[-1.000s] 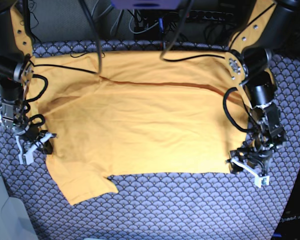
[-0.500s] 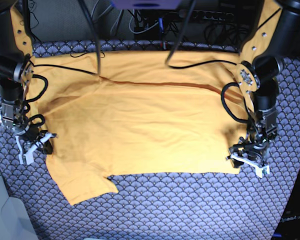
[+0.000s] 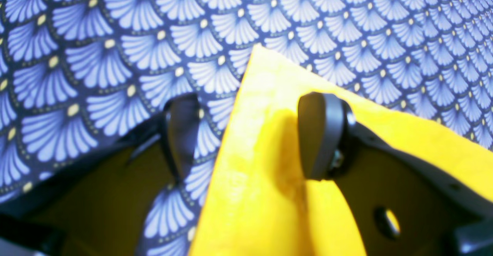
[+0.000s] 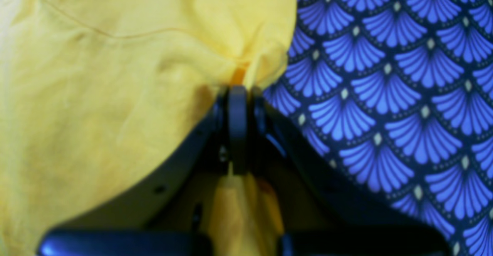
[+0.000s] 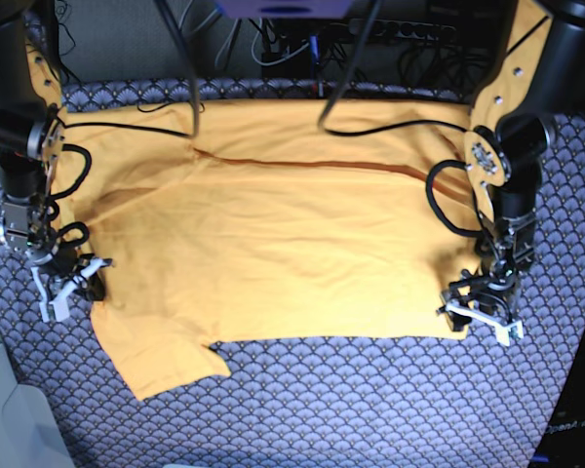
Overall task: Fold the T-shirt properly
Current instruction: 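Grasp the hem-side edges of the shirt with both grippers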
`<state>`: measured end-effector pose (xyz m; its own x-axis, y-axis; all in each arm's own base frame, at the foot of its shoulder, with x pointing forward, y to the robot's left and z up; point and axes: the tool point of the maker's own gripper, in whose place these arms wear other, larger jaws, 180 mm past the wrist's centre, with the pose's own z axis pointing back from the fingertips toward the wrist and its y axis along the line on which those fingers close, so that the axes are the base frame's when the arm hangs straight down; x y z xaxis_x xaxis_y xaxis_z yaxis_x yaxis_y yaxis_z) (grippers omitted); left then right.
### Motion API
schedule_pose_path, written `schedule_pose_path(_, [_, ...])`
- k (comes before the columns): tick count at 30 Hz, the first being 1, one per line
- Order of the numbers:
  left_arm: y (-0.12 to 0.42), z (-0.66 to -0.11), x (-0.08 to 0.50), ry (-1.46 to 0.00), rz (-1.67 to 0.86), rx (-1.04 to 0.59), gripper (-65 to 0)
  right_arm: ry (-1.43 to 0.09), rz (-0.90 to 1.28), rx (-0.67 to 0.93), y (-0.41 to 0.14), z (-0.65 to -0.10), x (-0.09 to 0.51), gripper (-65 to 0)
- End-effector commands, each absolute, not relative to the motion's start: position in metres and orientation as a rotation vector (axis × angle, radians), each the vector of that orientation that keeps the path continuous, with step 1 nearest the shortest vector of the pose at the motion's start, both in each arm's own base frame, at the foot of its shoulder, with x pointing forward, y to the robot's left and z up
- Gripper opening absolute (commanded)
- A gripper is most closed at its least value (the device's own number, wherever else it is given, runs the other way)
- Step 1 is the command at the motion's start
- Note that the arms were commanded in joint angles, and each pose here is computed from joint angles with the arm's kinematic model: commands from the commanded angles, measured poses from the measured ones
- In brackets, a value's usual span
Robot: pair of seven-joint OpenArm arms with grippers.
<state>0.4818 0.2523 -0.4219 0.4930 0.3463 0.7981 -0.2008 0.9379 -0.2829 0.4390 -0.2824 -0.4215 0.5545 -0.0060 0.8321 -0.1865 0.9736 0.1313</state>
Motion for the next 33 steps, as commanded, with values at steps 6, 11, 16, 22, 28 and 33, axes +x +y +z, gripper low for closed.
schedule_pose_path(6, [0.229,-0.436,0.475,-0.937,0.311,-0.207,-34.7,-1.024,0.116,0.202,-0.290,-0.402,0.452,-65.0])
schedule_pose_path(11, [0.228,-0.442,0.470,-0.924,0.314,-0.209,-51.6,-1.024,0.116,0.202,-0.290,-0.402,0.452,-65.0])
schedule_pose_path(16, [0.229,-0.443,0.469,-0.919,0.316,-0.209,-61.0,-1.024,0.116,0.202,-0.290,-0.402,0.452,-65.0])
schedule_pose_path(22, [0.232,-0.442,0.467,-0.850,0.295,-0.205,-65.0,-1.035,0.111,0.203,-0.291,-0.400,0.453,-65.0])
schedule_pose_path(28, [0.241,-0.430,0.463,-0.841,0.260,-0.158,-65.0,-1.033,0.106,0.187,-0.300,-0.399,0.450,-65.0])
schedule_pose_path(33, [0.243,-0.418,0.458,-0.844,0.238,-0.123,-65.0,-1.045,0.112,0.168,-0.308,-0.398,0.446,-65.0])
